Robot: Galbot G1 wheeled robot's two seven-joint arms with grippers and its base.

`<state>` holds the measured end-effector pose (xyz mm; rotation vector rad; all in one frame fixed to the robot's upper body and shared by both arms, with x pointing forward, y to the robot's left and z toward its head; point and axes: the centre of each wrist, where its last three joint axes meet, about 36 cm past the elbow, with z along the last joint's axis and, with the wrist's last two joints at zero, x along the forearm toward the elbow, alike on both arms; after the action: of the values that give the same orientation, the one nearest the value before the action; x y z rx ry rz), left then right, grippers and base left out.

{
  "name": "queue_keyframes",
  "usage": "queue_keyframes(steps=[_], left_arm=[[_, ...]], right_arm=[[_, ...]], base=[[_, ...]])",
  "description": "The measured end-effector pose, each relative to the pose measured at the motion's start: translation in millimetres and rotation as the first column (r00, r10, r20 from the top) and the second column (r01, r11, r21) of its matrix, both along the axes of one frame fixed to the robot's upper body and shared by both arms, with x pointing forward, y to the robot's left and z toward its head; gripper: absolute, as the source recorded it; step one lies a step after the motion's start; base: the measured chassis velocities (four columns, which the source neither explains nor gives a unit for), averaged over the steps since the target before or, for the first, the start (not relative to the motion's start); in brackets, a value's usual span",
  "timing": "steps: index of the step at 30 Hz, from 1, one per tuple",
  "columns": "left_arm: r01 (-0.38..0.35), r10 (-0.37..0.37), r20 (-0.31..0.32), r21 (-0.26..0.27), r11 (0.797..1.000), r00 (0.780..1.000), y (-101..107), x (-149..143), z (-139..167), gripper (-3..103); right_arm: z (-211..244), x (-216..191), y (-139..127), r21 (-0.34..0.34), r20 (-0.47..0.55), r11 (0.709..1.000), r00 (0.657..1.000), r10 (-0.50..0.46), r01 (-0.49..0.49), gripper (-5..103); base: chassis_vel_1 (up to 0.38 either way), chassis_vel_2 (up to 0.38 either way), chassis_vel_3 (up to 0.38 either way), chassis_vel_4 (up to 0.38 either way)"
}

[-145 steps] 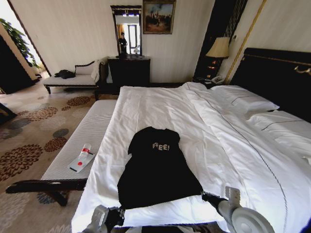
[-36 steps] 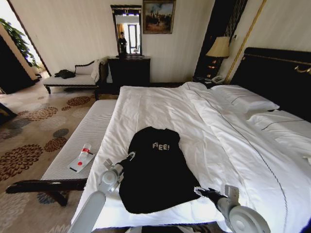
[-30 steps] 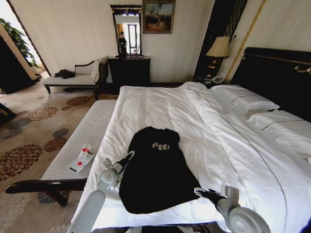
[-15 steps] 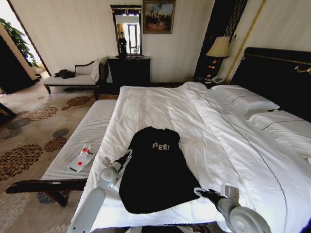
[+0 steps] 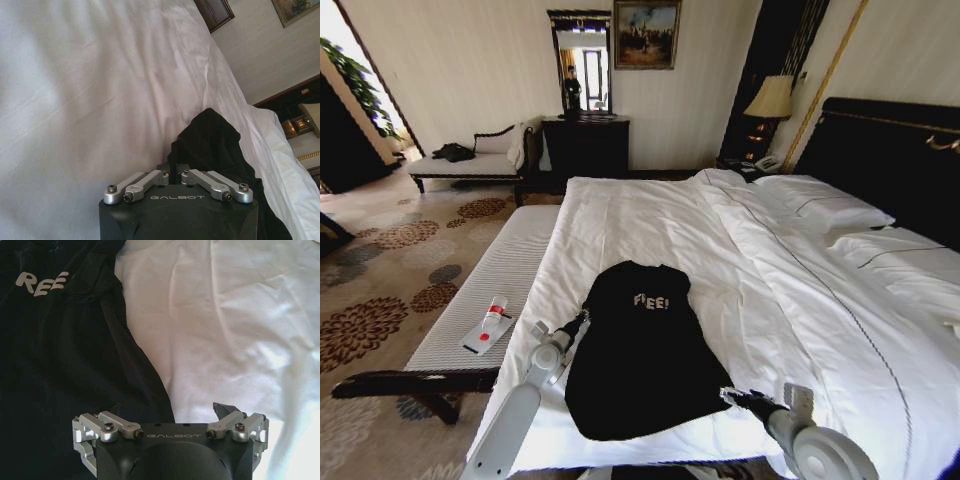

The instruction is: Fold the clothes on the bed.

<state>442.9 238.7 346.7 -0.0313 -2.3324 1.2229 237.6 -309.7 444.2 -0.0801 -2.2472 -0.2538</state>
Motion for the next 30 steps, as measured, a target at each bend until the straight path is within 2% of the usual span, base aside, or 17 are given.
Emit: queue_keyframes(steps=[2, 7, 9, 10, 13, 15, 16, 18, 20, 21, 23, 24, 25, 29, 30], left_arm=[[-0.003, 0.003, 0.001, 0.005, 1.0, 1.0, 1, 0, 0, 2], [-0.006, 0.006, 0.007, 0.015, 1.0, 1.0, 5, 1, 4, 0], [-0.006, 0.005, 0.017, 0.028, 1.0, 1.0, 10, 2, 9, 0], [-0.006, 0.005, 0.017, 0.028, 1.0, 1.0, 10, 2, 9, 0], [-0.006, 0.004, 0.026, 0.043, 0.999, 1.0, 15, 2, 13, 0], [-0.004, 0.002, 0.036, 0.055, 0.998, 0.999, 18, 2, 18, 0], [-0.004, 0.002, 0.036, 0.055, 0.998, 0.999, 18, 2, 18, 0], [0.001, -0.004, 0.048, 0.071, 0.997, 0.999, 21, 3, 23, 0], [0.002, -0.006, 0.051, 0.076, 0.997, 0.999, 23, 3, 25, 0], [0.003, -0.007, 0.054, 0.082, 0.997, 0.999, 24, 4, 27, 0], [0.004, -0.011, 0.062, 0.103, 0.995, 0.998, 29, 4, 32, 0], [0.006, -0.014, 0.067, 0.114, 0.993, 0.998, 32, 4, 35, 0], [0.006, -0.014, 0.067, 0.114, 0.993, 0.998, 32, 4, 35, 0], [0.01, -0.021, 0.077, 0.131, 0.991, 0.997, 38, 3, 41, 0], [0.012, -0.023, 0.079, 0.138, 0.99, 0.997, 40, 2, 43, 0]], right_arm=[[0, 0, 1, 0.002, 0.001, 1.0, 1.0, 0.0, 0.0, 100], [0, 2, 1, -0.016, 0.033, 1.0, 0.999, -0.006, 0.007, 100], [2, 3, 3, -0.102, 0.132, 0.995, 0.991, 0.021, -0.008, 100], [2, 3, 3, -0.102, 0.132, 0.995, 0.991, 0.021, -0.008, 100], [6, 8, 3, -0.191, 0.262, 0.981, 0.96, 0.095, -0.046, 100], [9, 16, 2, -0.254, 0.359, 0.963, 0.916, 0.181, -0.091, 100], [9, 16, 2, -0.254, 0.359, 0.963, 0.916, 0.181, -0.091, 100], [9, 28, 4, -0.258, 0.414, 0.958, 0.881, 0.229, -0.128, 100], [9, 33, 5, -0.245, 0.428, 0.959, 0.872, 0.236, -0.139, 100], [9, 39, 5, -0.228, 0.442, 0.962, 0.865, 0.239, -0.149, 100], [14, 59, 5, -0.106, 0.475, 0.977, 0.853, 0.215, -0.187, 100], [17, 68, 3, -0.046, 0.488, 0.974, 0.846, 0.215, -0.221, 100], [17, 68, 3, -0.046, 0.488, 0.974, 0.846, 0.215, -0.221, 100], [29, 86, 3, 0.119, 0.501, 0.946, 0.841, 0.206, -0.302, 100], [34, 93, 5, 0.194, 0.491, 0.927, 0.85, 0.191, -0.32, 100]], base=[[0.0, 0.0, 0.0, 0.0], [0.0, 0.0, 0.0, 0.0], [0.0, 0.0, 0.0, 0.0], [0.0, 0.0, 0.0, 0.0], [0.0, 0.0, 0.0, 0.0], [0.0, 0.0, 0.0, 0.0], [0.0, 0.0, 0.0, 0.0], [0.0, 0.0, 0.0, 0.0], [0.0, 0.0, 0.0, 0.0], [0.0, 0.0, 0.0, 0.0], [0.0, 0.0, 0.0, 0.0], [0.0, 0.0, 0.0, 0.0], [0.0, 0.0, 0.0, 0.0], [0.0, 0.0, 0.0, 0.0], [0.0, 0.0, 0.0, 0.0]])
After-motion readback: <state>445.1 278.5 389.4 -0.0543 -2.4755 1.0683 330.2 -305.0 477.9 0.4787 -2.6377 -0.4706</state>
